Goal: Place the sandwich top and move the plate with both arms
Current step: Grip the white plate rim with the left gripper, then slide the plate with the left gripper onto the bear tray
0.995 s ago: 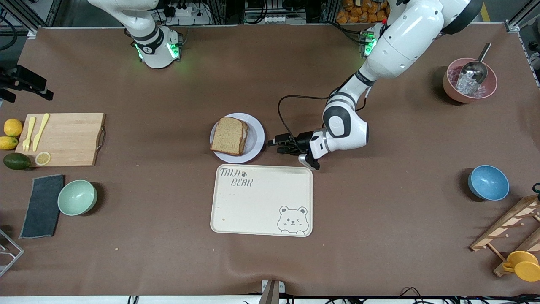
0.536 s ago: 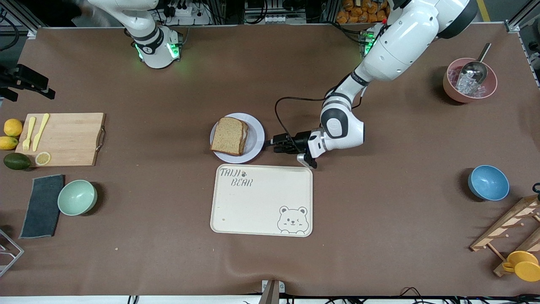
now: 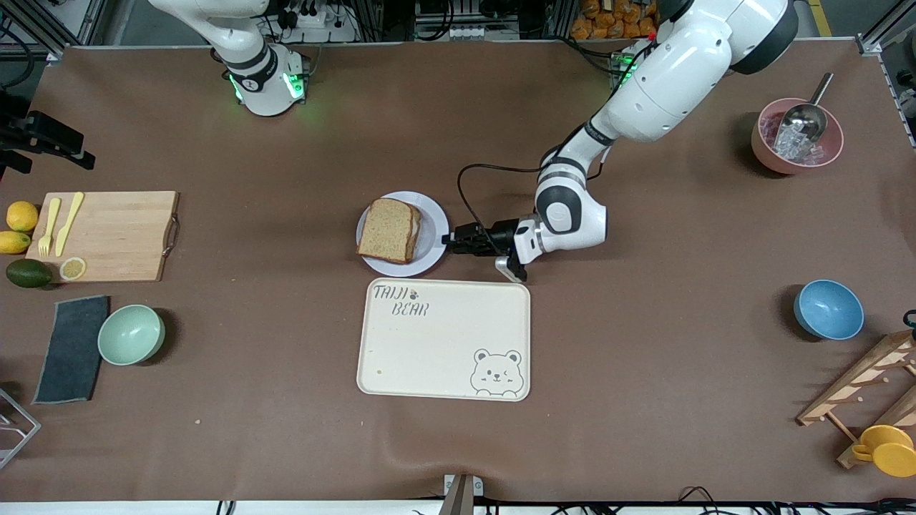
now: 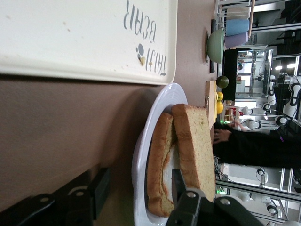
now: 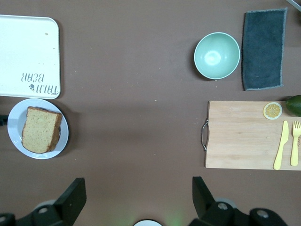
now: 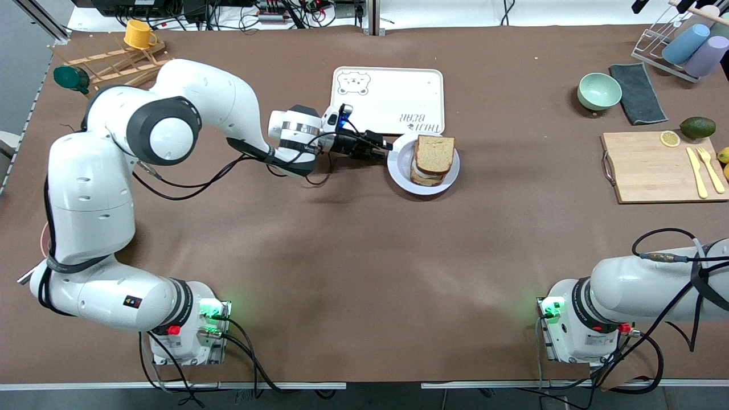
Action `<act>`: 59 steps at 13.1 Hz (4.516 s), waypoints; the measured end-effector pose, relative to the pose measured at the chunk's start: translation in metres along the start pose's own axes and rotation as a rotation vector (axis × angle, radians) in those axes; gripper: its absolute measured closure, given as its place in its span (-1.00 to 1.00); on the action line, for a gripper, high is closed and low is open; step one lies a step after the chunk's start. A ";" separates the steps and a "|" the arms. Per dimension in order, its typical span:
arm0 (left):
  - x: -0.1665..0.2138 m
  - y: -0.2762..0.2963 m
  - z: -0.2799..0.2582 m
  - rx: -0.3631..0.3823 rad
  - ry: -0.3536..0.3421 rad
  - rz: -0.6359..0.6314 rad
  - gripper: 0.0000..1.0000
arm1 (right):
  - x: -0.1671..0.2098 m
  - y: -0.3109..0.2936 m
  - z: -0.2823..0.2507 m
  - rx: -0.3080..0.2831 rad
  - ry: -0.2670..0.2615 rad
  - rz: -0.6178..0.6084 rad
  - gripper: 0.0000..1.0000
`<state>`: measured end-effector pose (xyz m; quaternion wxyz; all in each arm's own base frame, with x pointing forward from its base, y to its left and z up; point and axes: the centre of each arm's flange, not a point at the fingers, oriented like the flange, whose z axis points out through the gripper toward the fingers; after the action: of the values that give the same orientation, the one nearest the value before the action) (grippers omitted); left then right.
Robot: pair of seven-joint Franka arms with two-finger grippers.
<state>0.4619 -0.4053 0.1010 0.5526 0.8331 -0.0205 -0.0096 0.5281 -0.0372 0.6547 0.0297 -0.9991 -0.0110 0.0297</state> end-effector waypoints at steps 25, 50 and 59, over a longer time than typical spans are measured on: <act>-0.010 0.002 0.020 -0.066 -0.004 0.179 0.90 | 0.005 -0.019 0.004 -0.002 -0.002 -0.037 -1.00; 0.142 0.032 -0.121 -0.190 0.415 -0.003 0.90 | 0.008 -0.033 0.009 -0.003 -0.012 -0.063 -1.00; 0.133 -0.064 -0.125 -0.102 0.425 -0.112 0.90 | 0.008 -0.033 0.009 -0.003 -0.012 -0.062 -1.00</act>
<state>0.6011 -0.2717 0.0911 0.5845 0.7873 0.1431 0.1345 0.5352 -0.0037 0.6470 0.0289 -0.9981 -0.0424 0.0346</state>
